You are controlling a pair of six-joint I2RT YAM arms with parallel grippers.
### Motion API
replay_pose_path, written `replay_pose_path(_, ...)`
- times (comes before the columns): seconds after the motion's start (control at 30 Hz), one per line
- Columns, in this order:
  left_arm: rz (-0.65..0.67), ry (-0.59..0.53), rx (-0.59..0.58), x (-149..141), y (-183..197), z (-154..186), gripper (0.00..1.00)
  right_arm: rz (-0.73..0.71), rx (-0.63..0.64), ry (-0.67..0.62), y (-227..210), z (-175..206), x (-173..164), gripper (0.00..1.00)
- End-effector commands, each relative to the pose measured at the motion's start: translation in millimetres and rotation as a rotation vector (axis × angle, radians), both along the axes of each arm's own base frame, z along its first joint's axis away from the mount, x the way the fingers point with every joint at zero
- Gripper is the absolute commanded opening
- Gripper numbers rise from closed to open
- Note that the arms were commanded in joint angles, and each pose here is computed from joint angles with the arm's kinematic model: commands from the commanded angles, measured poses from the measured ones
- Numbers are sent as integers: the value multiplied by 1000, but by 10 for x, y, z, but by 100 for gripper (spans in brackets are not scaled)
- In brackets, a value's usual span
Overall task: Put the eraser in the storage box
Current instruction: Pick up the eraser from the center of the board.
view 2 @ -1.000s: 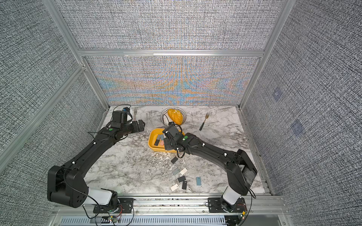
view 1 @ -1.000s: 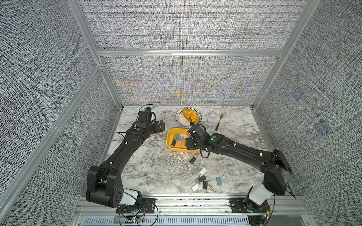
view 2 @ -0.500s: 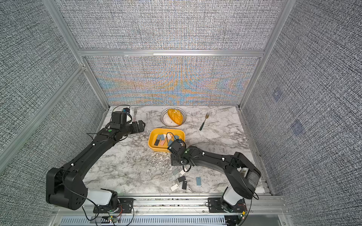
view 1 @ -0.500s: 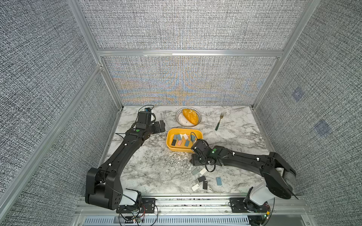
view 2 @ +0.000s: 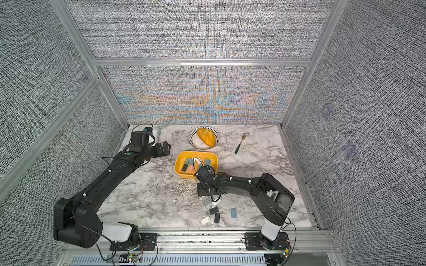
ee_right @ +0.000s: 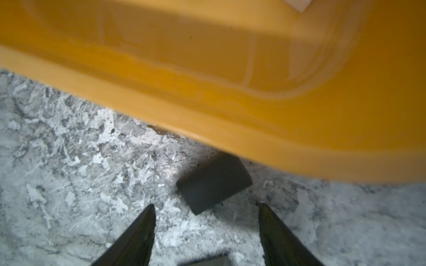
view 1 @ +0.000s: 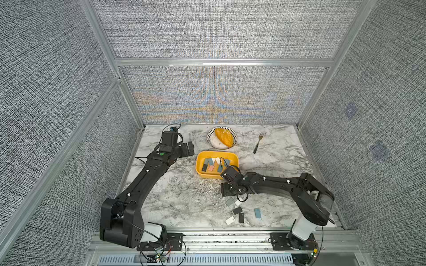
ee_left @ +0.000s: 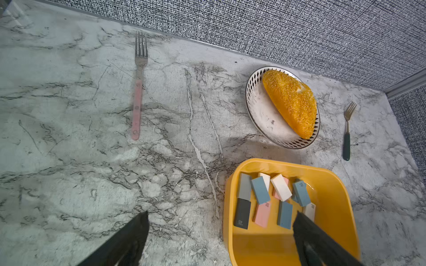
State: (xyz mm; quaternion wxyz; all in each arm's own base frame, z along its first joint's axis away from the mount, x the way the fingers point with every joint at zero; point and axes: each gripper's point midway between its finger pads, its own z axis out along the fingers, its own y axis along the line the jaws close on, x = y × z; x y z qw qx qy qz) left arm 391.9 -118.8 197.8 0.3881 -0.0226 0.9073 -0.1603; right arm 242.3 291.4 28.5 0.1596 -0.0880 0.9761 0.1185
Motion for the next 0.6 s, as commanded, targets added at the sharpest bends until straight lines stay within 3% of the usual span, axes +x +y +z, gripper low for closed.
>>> replay_pose_path(0.0,2,-30,-8,39,-4,62,100,14,21,-13,79,21,54,71)
replay_pose_path(0.57,10,-26,1,43,13,38,100,56,-61,-14,140,-97,116,70)
